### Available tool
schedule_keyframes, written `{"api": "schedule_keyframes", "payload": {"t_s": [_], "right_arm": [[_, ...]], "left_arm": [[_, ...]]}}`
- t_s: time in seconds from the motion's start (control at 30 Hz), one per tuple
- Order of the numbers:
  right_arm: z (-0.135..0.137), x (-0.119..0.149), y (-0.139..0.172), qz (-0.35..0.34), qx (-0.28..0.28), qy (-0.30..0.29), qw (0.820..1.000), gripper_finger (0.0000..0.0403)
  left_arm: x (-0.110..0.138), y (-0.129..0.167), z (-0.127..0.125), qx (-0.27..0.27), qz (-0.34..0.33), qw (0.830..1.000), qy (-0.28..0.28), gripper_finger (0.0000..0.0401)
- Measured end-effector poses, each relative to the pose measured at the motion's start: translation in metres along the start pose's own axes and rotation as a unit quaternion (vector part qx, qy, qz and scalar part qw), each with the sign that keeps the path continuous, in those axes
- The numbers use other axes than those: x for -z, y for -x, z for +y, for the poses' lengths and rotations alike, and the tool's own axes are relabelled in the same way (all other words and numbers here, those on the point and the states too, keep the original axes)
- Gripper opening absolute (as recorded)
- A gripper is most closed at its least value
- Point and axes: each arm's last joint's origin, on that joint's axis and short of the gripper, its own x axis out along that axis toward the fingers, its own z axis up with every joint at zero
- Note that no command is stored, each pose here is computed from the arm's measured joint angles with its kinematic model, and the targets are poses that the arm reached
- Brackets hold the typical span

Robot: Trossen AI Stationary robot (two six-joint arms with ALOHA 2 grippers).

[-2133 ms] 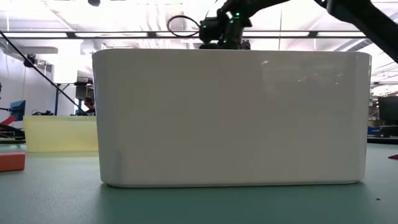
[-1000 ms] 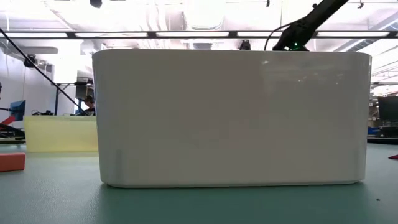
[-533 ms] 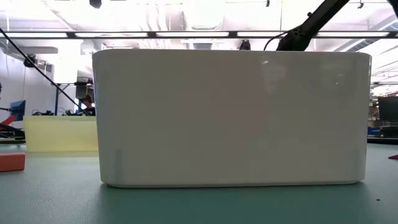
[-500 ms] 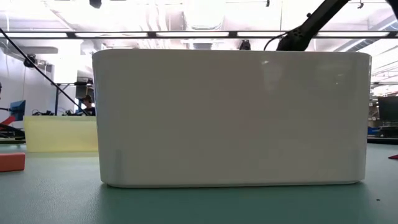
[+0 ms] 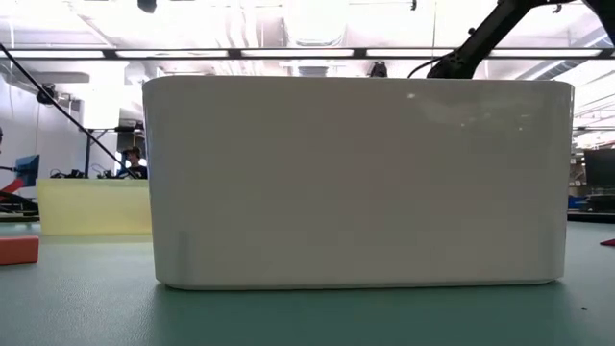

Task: Sort & place blocks by color
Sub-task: Put the red block into the blue bin, then put the brown block into the white bin

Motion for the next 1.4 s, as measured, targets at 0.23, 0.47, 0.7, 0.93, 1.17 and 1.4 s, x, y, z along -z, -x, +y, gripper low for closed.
{"api": "schedule_keyframes", "payload": {"t_s": [0.23, 0.47, 0.7, 0.93, 1.17, 1.4], "right_arm": [[0.001, 0.008, 0.031, -0.009, -0.053, 0.001, 0.999, 0.0194], [0.022, 0.014, 0.122, -0.188, -0.194, 0.042, 0.962, 0.017], [0.036, 0.054, 0.192, -0.289, -0.275, 0.129, 0.908, 0.0124], [0.057, 0.113, 0.219, -0.277, -0.347, 0.183, 0.877, 0.0091], [0.077, 0.158, 0.226, -0.238, -0.384, 0.237, 0.86, 0.0074], [0.083, 0.187, 0.223, -0.208, -0.365, 0.308, 0.853, 0.0075]], "left_arm": [[0.0, 0.0, 0.0, 0.001, 0.002, 1.0, 0.014, 0.0155], [0.014, -0.001, 0.0, 0.033, 0.072, 0.995, 0.054, 0.0155], [0.033, -0.007, -0.006, 0.105, 0.155, 0.979, 0.086, 0.0155], [0.051, -0.011, -0.014, 0.176, 0.247, 0.944, 0.131, 0.0155], [0.075, -0.012, -0.022, 0.208, 0.334, 0.907, 0.146, 0.0155], [0.091, -0.011, -0.027, 0.204, 0.389, 0.88, 0.181, 0.0155]]}}
